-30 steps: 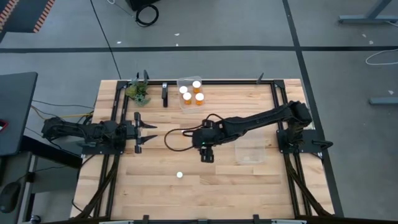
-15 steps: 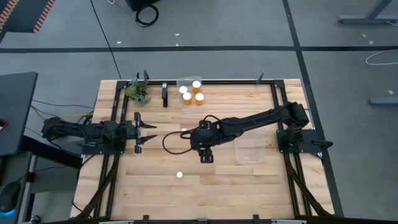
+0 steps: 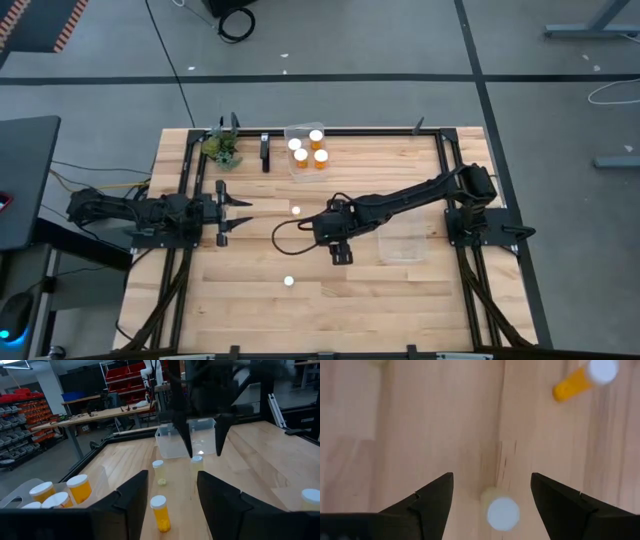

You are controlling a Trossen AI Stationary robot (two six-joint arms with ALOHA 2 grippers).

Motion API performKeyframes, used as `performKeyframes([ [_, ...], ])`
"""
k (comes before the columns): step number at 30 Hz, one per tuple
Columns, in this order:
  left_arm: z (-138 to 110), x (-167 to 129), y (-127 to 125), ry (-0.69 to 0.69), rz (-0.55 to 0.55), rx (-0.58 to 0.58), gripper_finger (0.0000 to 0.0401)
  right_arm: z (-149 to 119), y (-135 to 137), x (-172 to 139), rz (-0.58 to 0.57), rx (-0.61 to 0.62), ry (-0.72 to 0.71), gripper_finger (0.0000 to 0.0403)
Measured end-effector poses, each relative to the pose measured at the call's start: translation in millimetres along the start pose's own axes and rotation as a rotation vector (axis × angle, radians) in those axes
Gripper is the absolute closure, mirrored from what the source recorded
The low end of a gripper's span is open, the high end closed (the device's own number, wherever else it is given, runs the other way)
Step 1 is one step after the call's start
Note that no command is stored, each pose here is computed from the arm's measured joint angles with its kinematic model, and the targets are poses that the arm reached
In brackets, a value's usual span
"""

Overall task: Pick and place medicine bottles into bin by pill shape (circle, oval)
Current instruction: Put the yellow tablet bottle into the bottom transparent bin

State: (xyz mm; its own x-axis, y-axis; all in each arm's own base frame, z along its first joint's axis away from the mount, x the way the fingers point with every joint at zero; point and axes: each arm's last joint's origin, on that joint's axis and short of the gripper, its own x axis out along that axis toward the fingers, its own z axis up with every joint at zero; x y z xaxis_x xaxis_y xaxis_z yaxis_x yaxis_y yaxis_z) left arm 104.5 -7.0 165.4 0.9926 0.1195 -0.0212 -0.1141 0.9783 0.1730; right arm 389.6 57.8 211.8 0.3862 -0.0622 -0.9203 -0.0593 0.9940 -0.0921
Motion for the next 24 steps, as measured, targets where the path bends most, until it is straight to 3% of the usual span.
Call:
performKeyframes([
  [17, 0.0, 0.0, 0.0, 0.000, 0.000, 0.000, 0.0224, -18.1, -6.6, 20.5, 0.020, 0.016, 0.043, 0.0130],
  [24, 0.0, 0.0, 0.0, 0.000, 0.000, 0.000, 0.0220, -18.0, -6.6, 20.7, 0.020, 0.018, 0.040, 0.0153],
])
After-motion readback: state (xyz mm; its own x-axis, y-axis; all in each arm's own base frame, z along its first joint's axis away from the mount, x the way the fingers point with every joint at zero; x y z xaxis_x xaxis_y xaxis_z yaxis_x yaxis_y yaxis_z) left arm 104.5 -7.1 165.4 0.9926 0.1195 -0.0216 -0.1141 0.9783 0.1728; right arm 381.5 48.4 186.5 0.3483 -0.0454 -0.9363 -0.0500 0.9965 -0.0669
